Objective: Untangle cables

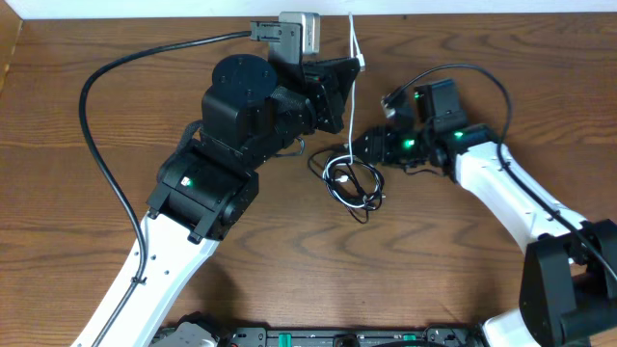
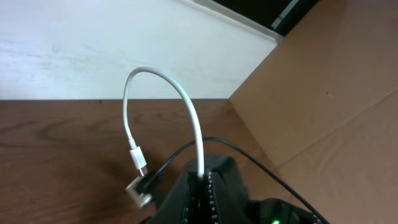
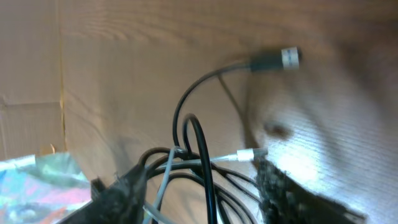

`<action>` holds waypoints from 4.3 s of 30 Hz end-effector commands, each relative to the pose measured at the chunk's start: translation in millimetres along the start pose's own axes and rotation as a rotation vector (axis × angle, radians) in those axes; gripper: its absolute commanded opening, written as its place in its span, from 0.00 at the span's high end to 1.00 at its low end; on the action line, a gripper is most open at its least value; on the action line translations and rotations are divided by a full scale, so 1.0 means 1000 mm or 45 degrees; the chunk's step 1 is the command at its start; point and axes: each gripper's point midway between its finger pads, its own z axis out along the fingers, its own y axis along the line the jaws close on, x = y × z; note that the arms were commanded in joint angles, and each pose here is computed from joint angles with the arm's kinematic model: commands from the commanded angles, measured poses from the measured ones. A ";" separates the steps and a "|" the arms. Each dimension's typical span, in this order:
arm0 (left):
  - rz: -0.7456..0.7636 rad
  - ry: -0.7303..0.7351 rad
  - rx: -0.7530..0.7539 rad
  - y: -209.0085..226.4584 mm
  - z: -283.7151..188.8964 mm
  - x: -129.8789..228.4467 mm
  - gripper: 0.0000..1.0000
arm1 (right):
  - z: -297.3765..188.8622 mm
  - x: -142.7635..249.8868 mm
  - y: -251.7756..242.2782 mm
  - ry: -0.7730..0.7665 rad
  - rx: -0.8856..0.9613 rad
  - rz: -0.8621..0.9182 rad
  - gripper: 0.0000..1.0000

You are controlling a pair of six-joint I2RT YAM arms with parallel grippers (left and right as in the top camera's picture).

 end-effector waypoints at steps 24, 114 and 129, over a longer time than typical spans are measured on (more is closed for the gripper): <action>-0.151 0.901 -0.539 0.133 0.040 0.189 0.92 | -0.016 0.011 -0.043 0.085 0.061 -0.050 0.53; 0.136 0.433 -0.189 0.074 0.022 0.070 0.93 | -0.094 -0.041 0.037 -0.225 -0.372 -0.220 0.41; -0.371 0.240 -0.260 0.087 0.016 0.034 0.93 | -0.087 -0.033 0.066 -0.176 -0.462 -0.222 0.44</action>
